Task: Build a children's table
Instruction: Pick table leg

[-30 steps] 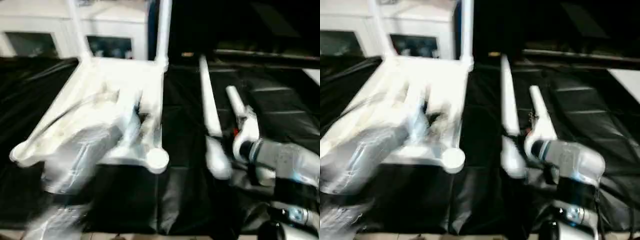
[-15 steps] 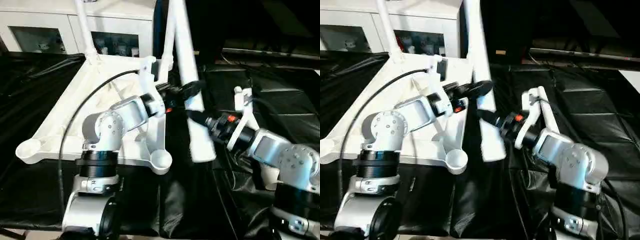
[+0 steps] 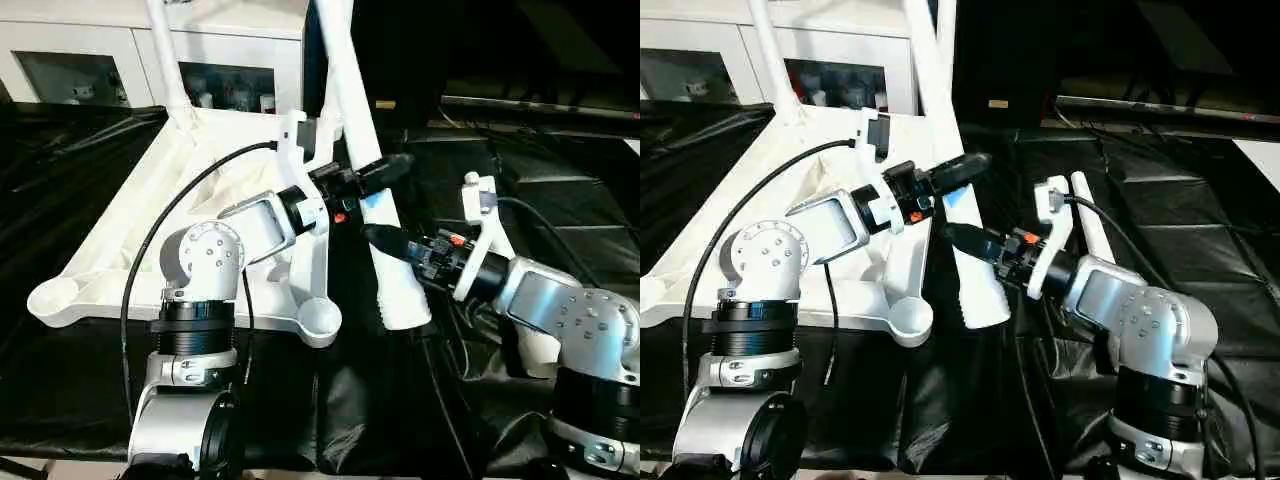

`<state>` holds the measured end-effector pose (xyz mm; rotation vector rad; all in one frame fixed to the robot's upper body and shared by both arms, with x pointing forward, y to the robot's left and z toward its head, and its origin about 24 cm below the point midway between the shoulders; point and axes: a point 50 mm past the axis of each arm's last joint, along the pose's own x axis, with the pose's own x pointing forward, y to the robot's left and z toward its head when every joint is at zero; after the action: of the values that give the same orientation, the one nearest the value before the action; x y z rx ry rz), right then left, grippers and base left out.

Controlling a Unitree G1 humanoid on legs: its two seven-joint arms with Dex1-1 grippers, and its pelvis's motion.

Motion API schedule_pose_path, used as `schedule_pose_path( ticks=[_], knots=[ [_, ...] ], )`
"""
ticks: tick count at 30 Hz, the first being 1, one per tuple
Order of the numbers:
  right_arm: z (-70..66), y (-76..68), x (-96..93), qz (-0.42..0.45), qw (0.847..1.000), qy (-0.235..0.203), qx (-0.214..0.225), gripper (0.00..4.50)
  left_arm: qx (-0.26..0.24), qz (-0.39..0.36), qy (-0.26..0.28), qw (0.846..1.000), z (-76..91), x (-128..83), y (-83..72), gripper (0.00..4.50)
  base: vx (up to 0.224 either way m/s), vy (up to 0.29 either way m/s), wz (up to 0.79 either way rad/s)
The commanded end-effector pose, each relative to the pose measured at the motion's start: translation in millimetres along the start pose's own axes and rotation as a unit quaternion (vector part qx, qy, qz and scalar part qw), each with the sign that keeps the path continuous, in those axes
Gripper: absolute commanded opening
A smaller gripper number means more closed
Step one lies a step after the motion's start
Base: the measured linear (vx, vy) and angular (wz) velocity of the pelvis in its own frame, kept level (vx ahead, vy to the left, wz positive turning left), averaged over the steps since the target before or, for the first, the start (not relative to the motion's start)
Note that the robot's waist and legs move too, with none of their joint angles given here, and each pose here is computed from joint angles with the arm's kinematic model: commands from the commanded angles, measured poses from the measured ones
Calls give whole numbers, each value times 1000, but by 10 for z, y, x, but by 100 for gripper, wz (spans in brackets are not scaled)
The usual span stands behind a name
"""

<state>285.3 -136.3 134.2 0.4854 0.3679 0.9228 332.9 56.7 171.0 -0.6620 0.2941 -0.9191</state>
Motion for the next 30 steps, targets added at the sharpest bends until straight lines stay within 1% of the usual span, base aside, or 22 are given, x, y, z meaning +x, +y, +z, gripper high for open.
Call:
schedule_pose_path(
  ticks=[1, 2, 3, 4, 6, 7, 9, 10, 11, 12, 14, 19, 24, 28, 29, 30],
  knots=[
    [27, 1, 86, -56, 994, 11, -93, 186, 14, 30, -6, 999, 49, 43, -12, 351, 0, 0, 0],
    [27, 1, 86, -56, 994, 11, -93, 186, 14, 30, -6, 999, 49, 43, -12, 340, 0, 0, 0],
    [26, 5, 150, -76, 987, 20, -137, 186, 13, 45, -11, 999, 58, 57, 8, 331, 0, 0, 0],
    [20, 18, 268, -104, 976, 28, -190, 186, 12, 69, -18, 997, 70, 79, 38, 327, 0, 0, 0],
    [25, 18, 314, -118, 970, 26, -209, 185, 10, 80, -23, 996, 77, 88, 54, 310, 0, 0, 0],
    [34, 20, 378, -132, 966, 19, -222, 185, 7, 97, -29, 995, 83, 97, 80, 288, 0, 0, 0],
    [48, 23, 411, -141, 963, 11, -230, 185, 5, 111, -35, 993, 87, 101, 100, 283, 0, 0, 0],
    [53, 20, 423, -145, 962, 8, -231, 185, 5, 120, -39, 992, 91, 99, 116, 265, 0, 0, 0],
    [55, 20, 429, -147, 961, 7, -234, 185, 6, 126, -41, 991, 95, 96, 128, 265, 0, 0, 0],
    [57, 18, 449, -152, 958, 6, -243, 185, 9, 145, -49, 988, 107, 86, 162, 253, 0, 0, 0],
    [49, 12, 469, -156, 955, 6, -254, 185, 6, 160, -57, 985, 120, 75, 188, 238, 0, 0, 0],
    [37, 1, 499, -162, 951, 1, -263, 185, 6, 168, -64, 984, 137, 85, 194, 202, 0, 0, 0],
    [49, 1, 519, -166, 948, -5, -271, 185, 5, 168, -65, 984, 147, 97, 190, 190, 0, 0, 0],
    [77, -2, 535, -167, 942, -19, -289, 185, 6, 165, -64, 984, 142, 108, 182, 186, 0, 0, 0],
    [78, 5, 540, -155, 946, -24, -285, 185, 5, 160, -65, 985, 143, 110, 176, 186, 0, 0, 0],
    [82, 14, 541, -144, 949, -29, -279, 220, 5, 157, -65, 985, 144, 111, 173, 186, 0, 0, 0]
  ],
)
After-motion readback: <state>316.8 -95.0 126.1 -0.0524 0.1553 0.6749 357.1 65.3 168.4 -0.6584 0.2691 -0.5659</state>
